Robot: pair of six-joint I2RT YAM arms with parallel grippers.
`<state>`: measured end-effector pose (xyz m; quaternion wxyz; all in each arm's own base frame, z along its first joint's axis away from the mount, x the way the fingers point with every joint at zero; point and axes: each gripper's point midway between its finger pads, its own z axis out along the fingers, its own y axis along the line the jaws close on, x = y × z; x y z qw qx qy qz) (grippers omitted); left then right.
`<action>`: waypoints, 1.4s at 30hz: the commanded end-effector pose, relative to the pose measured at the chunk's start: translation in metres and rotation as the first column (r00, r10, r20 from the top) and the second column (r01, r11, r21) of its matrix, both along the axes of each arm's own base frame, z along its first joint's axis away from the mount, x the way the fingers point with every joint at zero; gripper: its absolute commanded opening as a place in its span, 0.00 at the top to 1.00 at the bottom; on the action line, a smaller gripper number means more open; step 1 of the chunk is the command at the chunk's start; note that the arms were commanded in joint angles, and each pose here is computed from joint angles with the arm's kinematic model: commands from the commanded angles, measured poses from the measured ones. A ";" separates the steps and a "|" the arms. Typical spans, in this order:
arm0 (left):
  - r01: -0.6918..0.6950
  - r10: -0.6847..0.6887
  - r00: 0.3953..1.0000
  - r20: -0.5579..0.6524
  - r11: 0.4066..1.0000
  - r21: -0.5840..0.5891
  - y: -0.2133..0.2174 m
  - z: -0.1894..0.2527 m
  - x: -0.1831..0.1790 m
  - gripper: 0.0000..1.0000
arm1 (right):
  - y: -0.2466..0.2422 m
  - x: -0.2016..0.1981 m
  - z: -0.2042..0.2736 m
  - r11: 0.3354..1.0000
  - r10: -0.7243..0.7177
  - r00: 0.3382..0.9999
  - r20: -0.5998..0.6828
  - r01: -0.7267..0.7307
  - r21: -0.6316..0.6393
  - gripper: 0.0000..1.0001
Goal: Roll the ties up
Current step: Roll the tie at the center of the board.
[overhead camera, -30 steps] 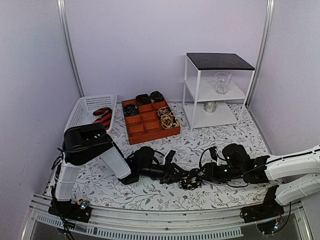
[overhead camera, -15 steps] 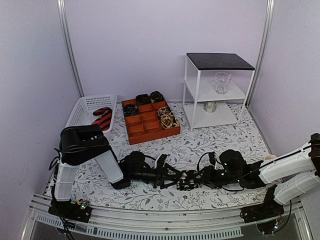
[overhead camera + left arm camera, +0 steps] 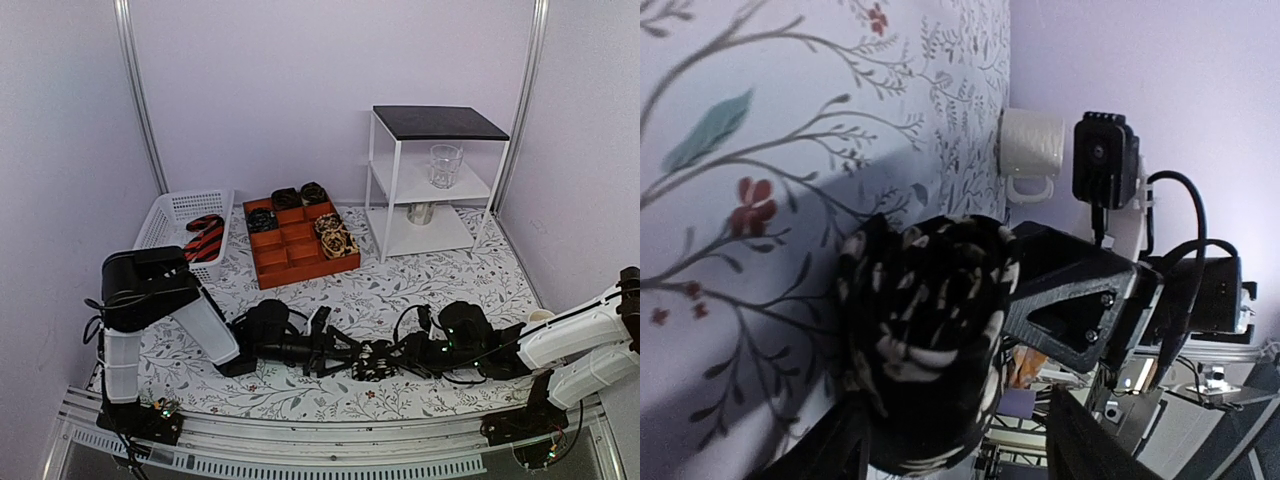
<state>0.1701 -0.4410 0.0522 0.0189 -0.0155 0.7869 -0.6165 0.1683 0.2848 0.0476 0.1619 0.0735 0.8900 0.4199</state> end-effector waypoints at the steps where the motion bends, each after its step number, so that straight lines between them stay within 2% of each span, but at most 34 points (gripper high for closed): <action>1: 0.063 -0.063 0.998 -0.006 0.998 -0.030 -0.017 -0.004 -0.016 0.41 | 0.007 0.003 0.003 0.999 -0.029 1.000 0.004 0.029 0.026 0.63; 7: 0.055 -0.056 0.998 -0.031 0.998 -0.030 -0.022 -0.007 -0.020 0.41 | 0.020 0.001 0.006 0.997 -0.031 0.999 -0.016 0.033 0.070 0.65; 14: -0.017 0.019 0.997 -0.071 1.000 0.025 -0.005 -0.015 -0.020 0.37 | 0.022 -0.004 0.005 0.995 -0.041 0.999 -0.036 0.044 0.084 0.65; 26: -0.097 0.083 0.979 -0.184 0.993 -0.068 -0.024 0.003 -0.027 0.37 | 0.023 -0.011 0.004 0.995 -0.064 0.997 -0.038 0.067 0.080 0.65; 33: -0.119 0.115 0.984 -0.134 0.993 -0.021 -0.027 0.001 -0.019 0.57 | 0.020 -0.014 0.002 0.994 -0.083 0.996 -0.043 0.086 0.071 0.65; 39: -0.109 0.104 0.987 -0.122 0.993 -0.037 -0.029 -0.002 -0.019 0.73 | 0.022 -0.013 0.007 0.994 -0.076 0.997 -0.028 0.078 0.077 0.65; 42: -0.102 0.100 0.991 -0.087 0.994 -0.024 -0.026 -0.002 -0.015 0.75 | 0.017 -0.009 0.013 0.997 -0.070 0.997 0.023 0.069 0.038 0.62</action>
